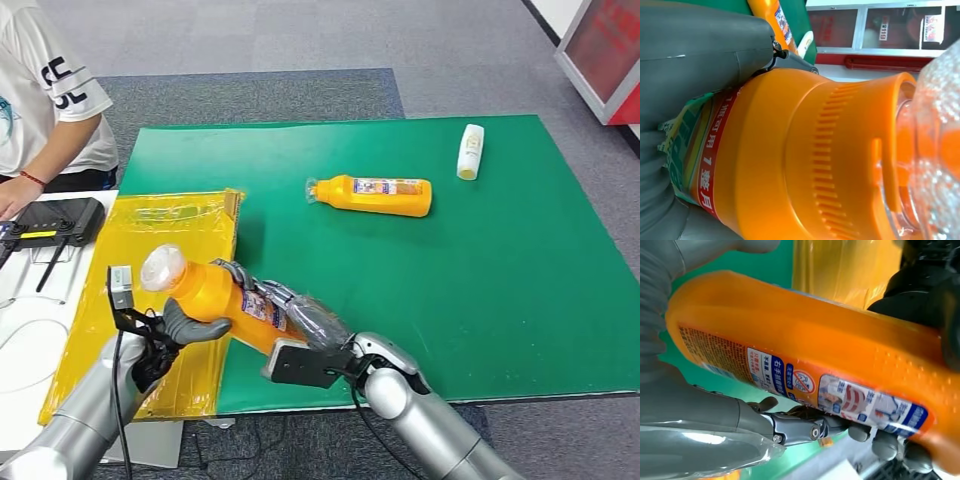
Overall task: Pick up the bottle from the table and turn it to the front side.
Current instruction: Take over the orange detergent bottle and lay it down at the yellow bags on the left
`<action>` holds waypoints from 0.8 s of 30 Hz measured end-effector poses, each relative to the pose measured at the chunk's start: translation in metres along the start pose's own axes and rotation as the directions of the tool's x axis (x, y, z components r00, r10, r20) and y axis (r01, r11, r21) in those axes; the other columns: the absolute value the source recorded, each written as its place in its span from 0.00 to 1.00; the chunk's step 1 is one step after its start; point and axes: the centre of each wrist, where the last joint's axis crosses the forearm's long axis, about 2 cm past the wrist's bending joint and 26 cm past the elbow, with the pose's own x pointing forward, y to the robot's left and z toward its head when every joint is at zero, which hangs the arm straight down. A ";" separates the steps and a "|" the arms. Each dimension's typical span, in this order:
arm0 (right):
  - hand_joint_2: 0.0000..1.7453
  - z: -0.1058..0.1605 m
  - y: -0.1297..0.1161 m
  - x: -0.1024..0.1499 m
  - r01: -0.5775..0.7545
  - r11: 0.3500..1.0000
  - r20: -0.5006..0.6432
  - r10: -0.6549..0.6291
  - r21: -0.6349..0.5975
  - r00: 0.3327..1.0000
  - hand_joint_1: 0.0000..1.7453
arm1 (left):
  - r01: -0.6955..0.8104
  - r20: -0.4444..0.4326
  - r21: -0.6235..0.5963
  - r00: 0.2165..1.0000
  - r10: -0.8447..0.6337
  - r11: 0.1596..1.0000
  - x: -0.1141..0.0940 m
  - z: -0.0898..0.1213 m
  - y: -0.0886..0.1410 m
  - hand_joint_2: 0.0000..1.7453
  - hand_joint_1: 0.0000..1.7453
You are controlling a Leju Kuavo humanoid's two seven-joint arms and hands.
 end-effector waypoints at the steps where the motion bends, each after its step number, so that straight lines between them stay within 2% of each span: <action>1: 1.00 0.001 -0.001 -0.001 0.027 1.000 -0.001 -0.027 -0.001 1.000 0.00 | 0.005 -0.002 -0.002 1.000 -0.005 1.000 0.000 0.001 0.000 1.00 0.97; 5: 1.00 0.004 -0.004 -0.008 0.129 0.992 -0.002 -0.129 -0.016 0.992 0.00 | 0.046 -0.024 -0.010 0.999 -0.047 0.999 -0.001 0.003 -0.001 1.00 1.00; 11: 1.00 0.017 -0.014 -0.023 0.304 0.947 0.002 -0.306 -0.102 0.952 0.00 | 0.234 -0.095 -0.073 0.966 -0.240 0.970 0.006 0.008 0.002 1.00 1.00; 18: 1.00 0.028 -0.029 -0.035 0.353 0.914 0.001 -0.360 -0.199 0.933 0.00 | 0.365 -0.087 -0.179 0.919 -0.385 0.913 0.034 0.013 0.008 1.00 1.00; 24: 1.00 0.034 -0.034 -0.041 0.355 0.905 -0.014 -0.368 -0.233 0.930 0.00 | 0.460 -0.109 -0.229 0.864 -0.492 0.858 0.063 0.010 0.026 1.00 1.00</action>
